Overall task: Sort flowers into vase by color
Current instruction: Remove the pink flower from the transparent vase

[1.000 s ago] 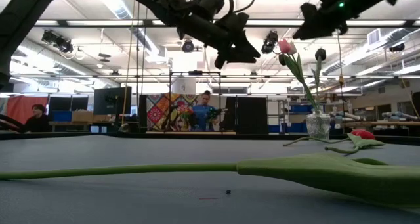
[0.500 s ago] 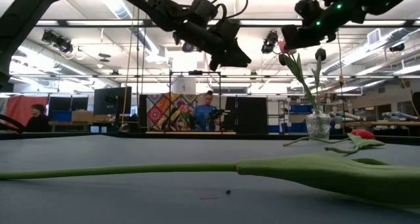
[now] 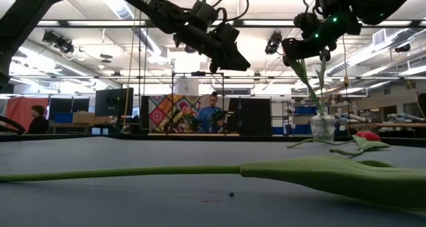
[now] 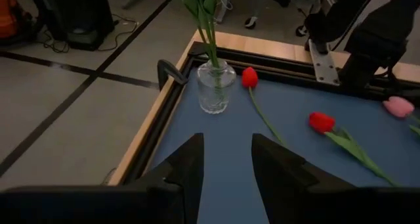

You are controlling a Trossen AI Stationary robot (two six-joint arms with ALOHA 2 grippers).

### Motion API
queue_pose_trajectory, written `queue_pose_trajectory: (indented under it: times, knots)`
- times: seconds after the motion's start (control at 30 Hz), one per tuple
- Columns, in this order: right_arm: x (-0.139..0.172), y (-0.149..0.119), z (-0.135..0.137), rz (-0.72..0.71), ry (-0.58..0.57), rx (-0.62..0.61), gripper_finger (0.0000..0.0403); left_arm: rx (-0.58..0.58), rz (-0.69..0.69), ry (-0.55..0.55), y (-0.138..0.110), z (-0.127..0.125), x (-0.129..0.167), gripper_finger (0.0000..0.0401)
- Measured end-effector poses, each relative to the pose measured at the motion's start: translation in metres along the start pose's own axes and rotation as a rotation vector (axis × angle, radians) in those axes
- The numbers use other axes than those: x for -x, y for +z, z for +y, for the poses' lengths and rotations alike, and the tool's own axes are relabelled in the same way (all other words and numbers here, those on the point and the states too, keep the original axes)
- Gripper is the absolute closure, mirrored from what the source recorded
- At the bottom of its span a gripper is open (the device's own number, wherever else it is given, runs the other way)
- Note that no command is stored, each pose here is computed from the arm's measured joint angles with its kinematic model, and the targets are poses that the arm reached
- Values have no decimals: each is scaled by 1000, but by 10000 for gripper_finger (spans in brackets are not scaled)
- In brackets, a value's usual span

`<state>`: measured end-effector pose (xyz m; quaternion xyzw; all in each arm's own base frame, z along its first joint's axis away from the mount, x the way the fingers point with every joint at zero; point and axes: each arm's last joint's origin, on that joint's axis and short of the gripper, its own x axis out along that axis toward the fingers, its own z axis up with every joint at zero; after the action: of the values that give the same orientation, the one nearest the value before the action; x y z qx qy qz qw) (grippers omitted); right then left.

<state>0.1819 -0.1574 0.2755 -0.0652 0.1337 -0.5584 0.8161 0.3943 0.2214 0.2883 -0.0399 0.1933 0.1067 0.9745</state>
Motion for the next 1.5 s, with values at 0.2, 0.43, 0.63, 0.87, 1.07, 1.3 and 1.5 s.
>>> queue_pose_trajectory:
  times: [0.2, 0.43, 0.63, 0.87, 1.07, 1.3, 1.5]
  knots:
    - [-2, -1, -2, 3, -25, -9, 351, -18, 8, 4, -1, 2, 1, 269]
    - [1, 10, -3, -85, -31, -65, 391, -31, 10, 6, -1, 3, 1, 269]
    - [18, 36, -7, -189, -2, -124, 395, -30, 11, 6, -1, 3, 1, 269]
    - [55, 83, -24, -315, 73, -211, 398, 2, 11, 7, -1, 3, 1, 269]
    - [91, 106, -44, -166, 331, -350, 399, 78, 1, -30, 0, -5, -1, 269]
    - [120, 106, -58, -92, 614, -497, 400, 87, -184, -444, 25, -71, -9, 269]
    - [137, 99, -56, -13, 800, -483, 400, 73, -264, -496, 34, -143, -12, 248]
